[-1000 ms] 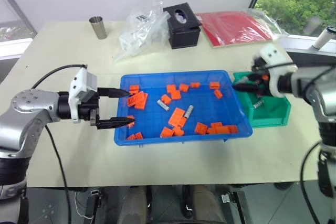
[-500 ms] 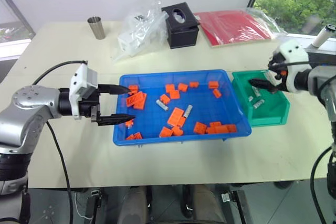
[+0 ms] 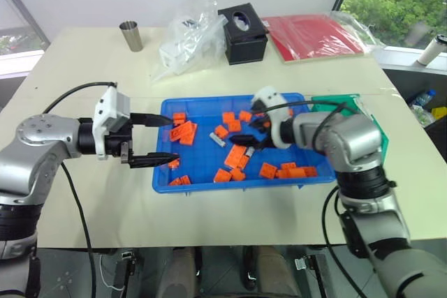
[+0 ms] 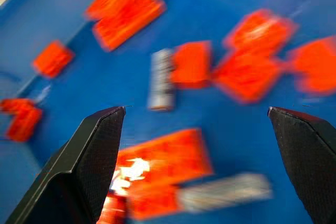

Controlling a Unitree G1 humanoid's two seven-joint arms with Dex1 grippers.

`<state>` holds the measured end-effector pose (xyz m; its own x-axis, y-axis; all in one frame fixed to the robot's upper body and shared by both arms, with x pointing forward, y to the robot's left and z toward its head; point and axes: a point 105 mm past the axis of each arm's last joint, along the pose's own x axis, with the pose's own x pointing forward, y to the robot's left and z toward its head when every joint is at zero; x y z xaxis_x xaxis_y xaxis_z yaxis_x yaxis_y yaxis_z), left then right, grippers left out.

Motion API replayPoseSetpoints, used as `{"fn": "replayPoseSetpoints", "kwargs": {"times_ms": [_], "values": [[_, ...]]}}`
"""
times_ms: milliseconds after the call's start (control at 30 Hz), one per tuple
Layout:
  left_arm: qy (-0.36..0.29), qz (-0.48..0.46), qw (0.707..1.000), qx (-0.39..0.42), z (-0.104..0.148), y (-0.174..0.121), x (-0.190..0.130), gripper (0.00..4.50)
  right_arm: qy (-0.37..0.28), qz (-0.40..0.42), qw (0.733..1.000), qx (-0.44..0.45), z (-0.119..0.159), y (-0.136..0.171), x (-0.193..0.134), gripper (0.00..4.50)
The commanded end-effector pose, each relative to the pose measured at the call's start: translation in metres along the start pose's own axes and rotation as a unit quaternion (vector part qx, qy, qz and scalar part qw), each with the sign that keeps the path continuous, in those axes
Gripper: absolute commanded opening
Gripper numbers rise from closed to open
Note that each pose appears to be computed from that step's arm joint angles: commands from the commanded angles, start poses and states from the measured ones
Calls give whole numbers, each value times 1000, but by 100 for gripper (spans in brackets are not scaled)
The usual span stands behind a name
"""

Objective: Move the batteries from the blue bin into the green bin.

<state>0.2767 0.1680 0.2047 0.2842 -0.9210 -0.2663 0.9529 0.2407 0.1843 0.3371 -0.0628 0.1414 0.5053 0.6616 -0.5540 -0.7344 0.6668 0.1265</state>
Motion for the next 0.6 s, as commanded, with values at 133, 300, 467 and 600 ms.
{"fn": "replayPoseSetpoints", "kwargs": {"times_ms": [133,300,467,600], "values": [[-5,3,1000,27,10,2,-1,450,-11,3,1000,6,6,14,21,447],[-7,2,1000,30,11,1,0,450,-7,-2,1000,29,2,14,44,447],[-9,3,999,32,13,3,0,450,11,6,1000,20,-12,22,61,447],[-11,4,999,33,14,4,0,450,9,14,1000,13,-13,28,63,309]]}}
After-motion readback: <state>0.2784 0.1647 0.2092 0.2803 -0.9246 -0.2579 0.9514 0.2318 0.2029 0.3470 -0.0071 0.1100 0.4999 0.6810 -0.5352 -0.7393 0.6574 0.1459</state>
